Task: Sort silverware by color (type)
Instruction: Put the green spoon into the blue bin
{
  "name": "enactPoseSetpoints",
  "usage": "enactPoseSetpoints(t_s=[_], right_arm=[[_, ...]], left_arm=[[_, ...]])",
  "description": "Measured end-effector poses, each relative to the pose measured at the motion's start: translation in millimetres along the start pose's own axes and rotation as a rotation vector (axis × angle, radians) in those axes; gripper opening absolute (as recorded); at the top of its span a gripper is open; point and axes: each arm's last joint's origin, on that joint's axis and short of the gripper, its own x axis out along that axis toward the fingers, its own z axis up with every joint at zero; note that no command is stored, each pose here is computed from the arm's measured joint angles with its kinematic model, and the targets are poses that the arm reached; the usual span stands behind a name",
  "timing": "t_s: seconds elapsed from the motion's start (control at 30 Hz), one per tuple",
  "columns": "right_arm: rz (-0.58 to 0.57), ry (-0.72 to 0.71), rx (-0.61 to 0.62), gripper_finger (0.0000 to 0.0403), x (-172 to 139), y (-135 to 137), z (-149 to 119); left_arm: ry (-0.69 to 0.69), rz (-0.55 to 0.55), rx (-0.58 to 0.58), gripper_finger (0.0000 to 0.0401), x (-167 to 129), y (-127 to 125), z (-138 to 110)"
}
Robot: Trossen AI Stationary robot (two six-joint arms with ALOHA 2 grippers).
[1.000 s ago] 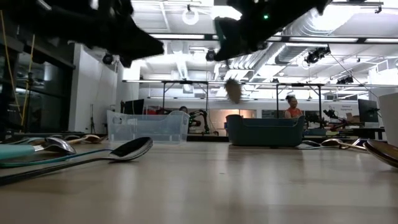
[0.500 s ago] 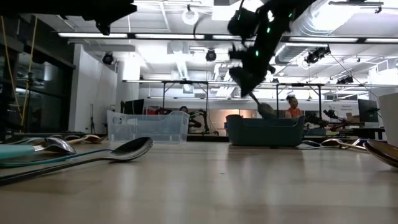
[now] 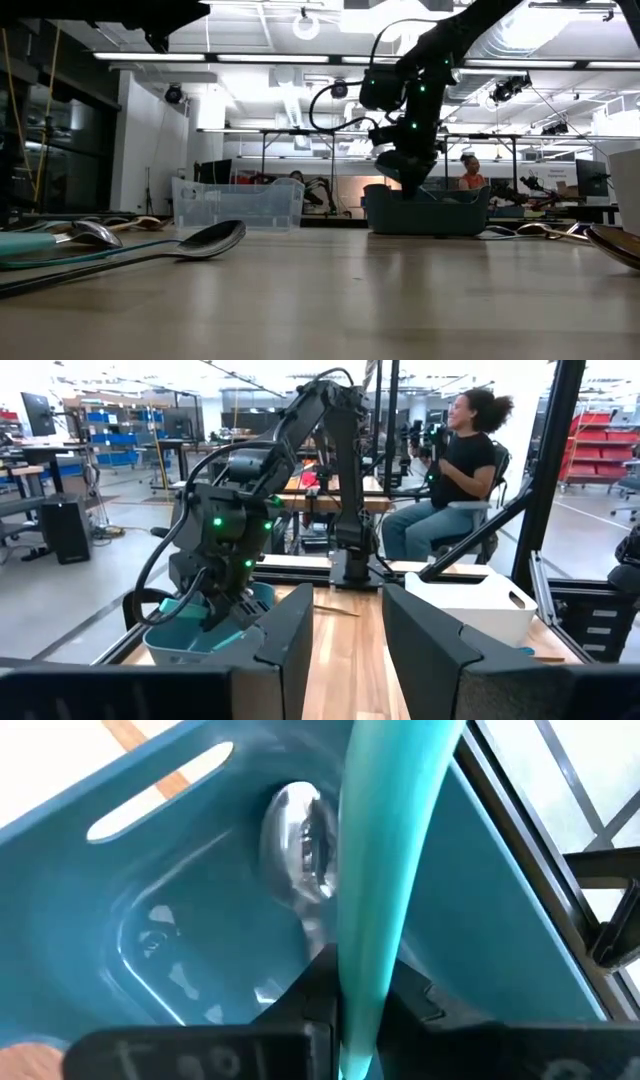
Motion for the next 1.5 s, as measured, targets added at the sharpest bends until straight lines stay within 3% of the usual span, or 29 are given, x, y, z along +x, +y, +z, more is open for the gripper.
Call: enactPoseSetpoints(t_s=[0.2,0.53,0.7,0.9,1.03,1.17,1.37,1.5], right_arm=[[0.026,0.024,-0.008,0.0031,0.0,0.6,-2.1],[0.058,0.024,-0.05,0.0093,-3.5,1.1,-2.8],[0.042,-0.01,-0.063,0.0107,-24.0,-3.2,-4.8],[0.035,-0.098,-0.022,0.0109,-70.9,-11.8,-13.4],[0.101,-0.222,0.028,0.011,-106.7,-3.2,-19.1],[0.23,-0.453,-0.008,0.011,-131.4,27.9,-24.5],[0.471,-0.805,-0.059,0.011,-129.0,87.4,-47.7],[0.586,-1.033,-0.054,0.011,-126.0,111.5,-63.1]], left_arm=[[0.003,0.0,-0.015,0.0115,0.0,0.0,-0.3],[0.022,0.001,-0.014,0.0115,0.0,0.0,-2.1],[0.022,0.001,-0.014,0.0115,0.0,0.0,-2.1],[0.022,0.001,-0.014,0.0115,0.0,0.0,-2.2],[0.03,0.001,-0.013,0.0115,0.2,0.1,-3.0],[0.033,0.001,-0.015,0.0115,0.2,0.1,-3.3],[0.039,0.002,-0.037,0.0115,0.2,0.1,-3.9],[0.047,0.002,-0.028,0.0115,1.1,0.0,-4.9]])
